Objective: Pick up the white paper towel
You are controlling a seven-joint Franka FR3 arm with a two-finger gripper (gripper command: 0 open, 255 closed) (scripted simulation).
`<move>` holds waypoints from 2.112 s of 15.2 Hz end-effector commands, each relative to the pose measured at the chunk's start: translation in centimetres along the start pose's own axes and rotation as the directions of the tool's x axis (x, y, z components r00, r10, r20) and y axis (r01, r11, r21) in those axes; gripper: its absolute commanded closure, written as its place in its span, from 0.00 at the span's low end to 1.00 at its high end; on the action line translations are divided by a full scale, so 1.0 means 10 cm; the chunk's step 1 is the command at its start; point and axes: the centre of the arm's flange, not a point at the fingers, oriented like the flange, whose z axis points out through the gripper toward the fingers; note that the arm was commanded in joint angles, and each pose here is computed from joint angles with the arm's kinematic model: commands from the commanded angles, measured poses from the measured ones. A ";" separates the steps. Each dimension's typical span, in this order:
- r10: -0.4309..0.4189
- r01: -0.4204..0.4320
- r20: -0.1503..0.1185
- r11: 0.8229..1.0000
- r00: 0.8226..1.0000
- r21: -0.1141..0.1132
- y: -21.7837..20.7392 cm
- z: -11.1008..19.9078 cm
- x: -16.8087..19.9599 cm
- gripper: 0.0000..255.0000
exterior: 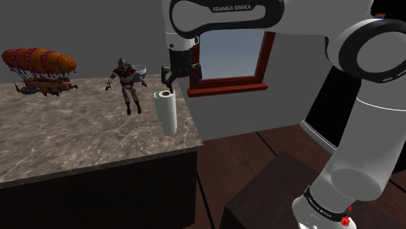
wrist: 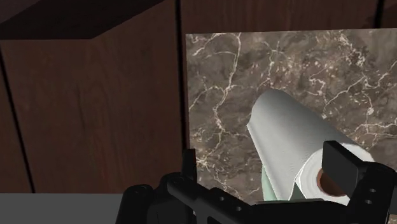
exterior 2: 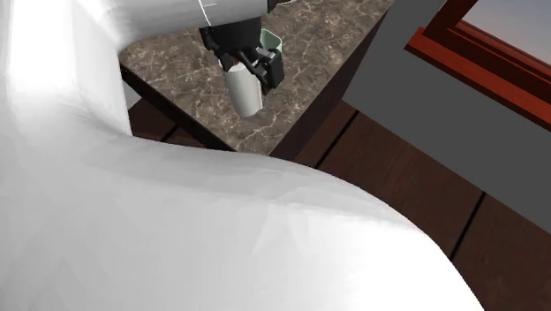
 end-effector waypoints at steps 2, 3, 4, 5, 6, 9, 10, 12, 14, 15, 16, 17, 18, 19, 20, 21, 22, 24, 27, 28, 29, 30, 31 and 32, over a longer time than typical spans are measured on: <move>0.036 -0.036 -0.013 0.999 0.999 0.010 -0.29 0.00 0.24 0.00; 0.047 -0.047 -0.017 0.999 0.999 0.013 -0.39 -0.01 0.31 0.00; 0.058 -0.058 -0.021 0.998 0.998 0.017 -0.48 -0.03 0.39 0.00; 0.066 -0.065 -0.024 0.998 0.998 0.019 -0.55 -0.04 0.45 0.00; 0.066 -0.065 -0.024 0.998 0.998 0.019 -0.55 0.02 0.45 0.00; 0.066 -0.065 -0.024 0.998 0.998 0.019 -0.56 0.17 0.45 0.00; 0.066 -0.065 -0.024 0.998 0.998 0.019 -0.56 0.23 0.45 0.00; 0.066 -0.065 -0.024 0.998 0.998 0.019 -0.57 0.33 0.45 0.00; 0.066 -0.065 -0.024 0.998 0.998 0.019 -0.57 0.36 0.45 0.00; 0.066 -0.065 -0.024 0.998 0.998 0.019 -0.57 0.36 0.45 1.00; 0.066 -0.065 -0.024 0.998 0.998 0.019 -0.57 0.36 0.45 1.00; 0.066 -0.065 -0.024 0.998 0.998 0.019 -0.57 0.36 0.45 1.00; 0.066 -0.065 -0.024 0.998 0.998 0.019 -0.57 0.36 0.45 1.00; 0.066 -0.065 -0.024 0.998 0.998 0.019 -0.57 0.36 0.45 1.00; 0.066 -0.065 -0.024 0.998 0.998 0.019 -0.57 0.36 0.45 1.00; 0.066 -0.065 -0.024 0.998 0.998 0.019 -0.57 0.36 0.45 1.00; 0.066 -0.065 -0.024 0.998 0.998 0.019 -0.57 0.37 0.45 1.00; 0.066 -0.065 -0.024 0.998 0.998 0.019 -0.57 0.36 0.45 1.00; 0.066 -0.065 -0.024 0.998 0.998 0.019 -0.56 0.20 0.45 1.00; 0.066 -0.065 -0.024 0.998 0.998 0.019 -0.56 0.15 0.45 1.00; 0.066 -0.065 -0.024 0.998 0.998 0.019 -0.56 0.10 0.45 1.00; 0.066 -0.065 -0.024 0.998 0.998 0.019 -0.55 0.05 0.45 1.00; 0.066 -0.065 -0.024 0.998 0.998 0.019 -0.55 -0.01 0.45 1.00; 0.066 -0.065 -0.024 0.998 0.998 0.019 -0.55 -0.06 0.45 1.00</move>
